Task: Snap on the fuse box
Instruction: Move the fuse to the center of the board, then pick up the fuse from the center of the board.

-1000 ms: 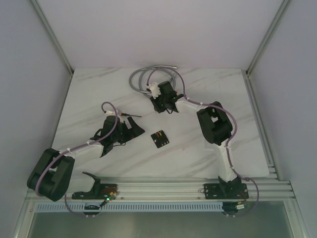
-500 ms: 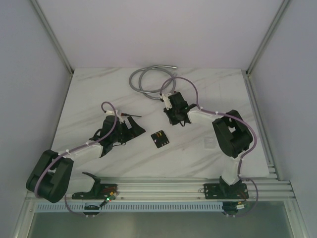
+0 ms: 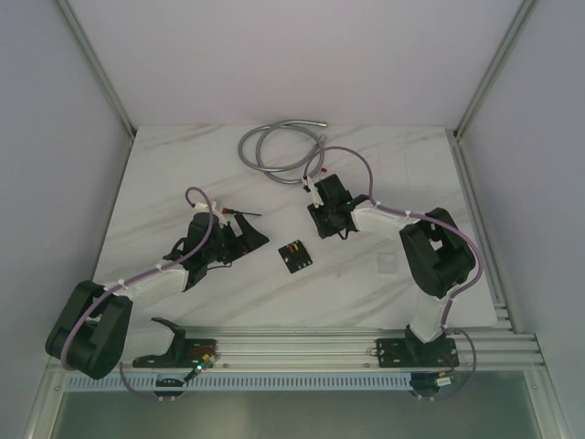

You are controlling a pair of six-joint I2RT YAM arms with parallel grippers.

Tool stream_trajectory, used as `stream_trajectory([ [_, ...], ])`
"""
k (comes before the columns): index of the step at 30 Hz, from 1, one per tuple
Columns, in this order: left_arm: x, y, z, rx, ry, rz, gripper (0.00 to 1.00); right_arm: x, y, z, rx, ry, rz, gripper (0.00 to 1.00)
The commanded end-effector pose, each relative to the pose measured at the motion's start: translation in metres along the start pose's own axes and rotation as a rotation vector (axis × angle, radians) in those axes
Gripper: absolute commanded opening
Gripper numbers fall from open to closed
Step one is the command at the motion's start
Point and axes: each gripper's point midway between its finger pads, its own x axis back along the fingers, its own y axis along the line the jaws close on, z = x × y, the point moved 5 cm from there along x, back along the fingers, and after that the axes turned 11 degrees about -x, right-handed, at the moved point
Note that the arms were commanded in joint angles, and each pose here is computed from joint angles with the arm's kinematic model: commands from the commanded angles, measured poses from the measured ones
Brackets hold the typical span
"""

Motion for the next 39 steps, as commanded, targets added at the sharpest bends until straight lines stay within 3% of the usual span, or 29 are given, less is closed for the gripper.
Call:
stream_trajectory([
  [1,0.003,-0.006,-0.006,0.003,-0.018,0.027,1.00,0.011,0.002,0.002,-0.023,0.014,-0.010,0.37],
  [16,0.001,-0.004,-0.004,0.003,-0.010,0.023,1.00,0.011,0.009,0.002,-0.055,0.022,-0.016,0.46],
  [27,0.001,-0.004,-0.003,0.006,-0.006,0.025,1.00,-0.002,0.009,0.015,-0.020,0.068,0.037,0.42],
  [35,0.003,-0.005,-0.003,0.006,-0.007,0.029,1.00,-0.008,0.008,0.020,-0.014,0.089,0.040,0.33],
  [39,0.002,-0.005,-0.003,0.009,-0.005,0.033,1.00,-0.007,0.006,0.019,-0.013,0.079,0.054,0.35],
])
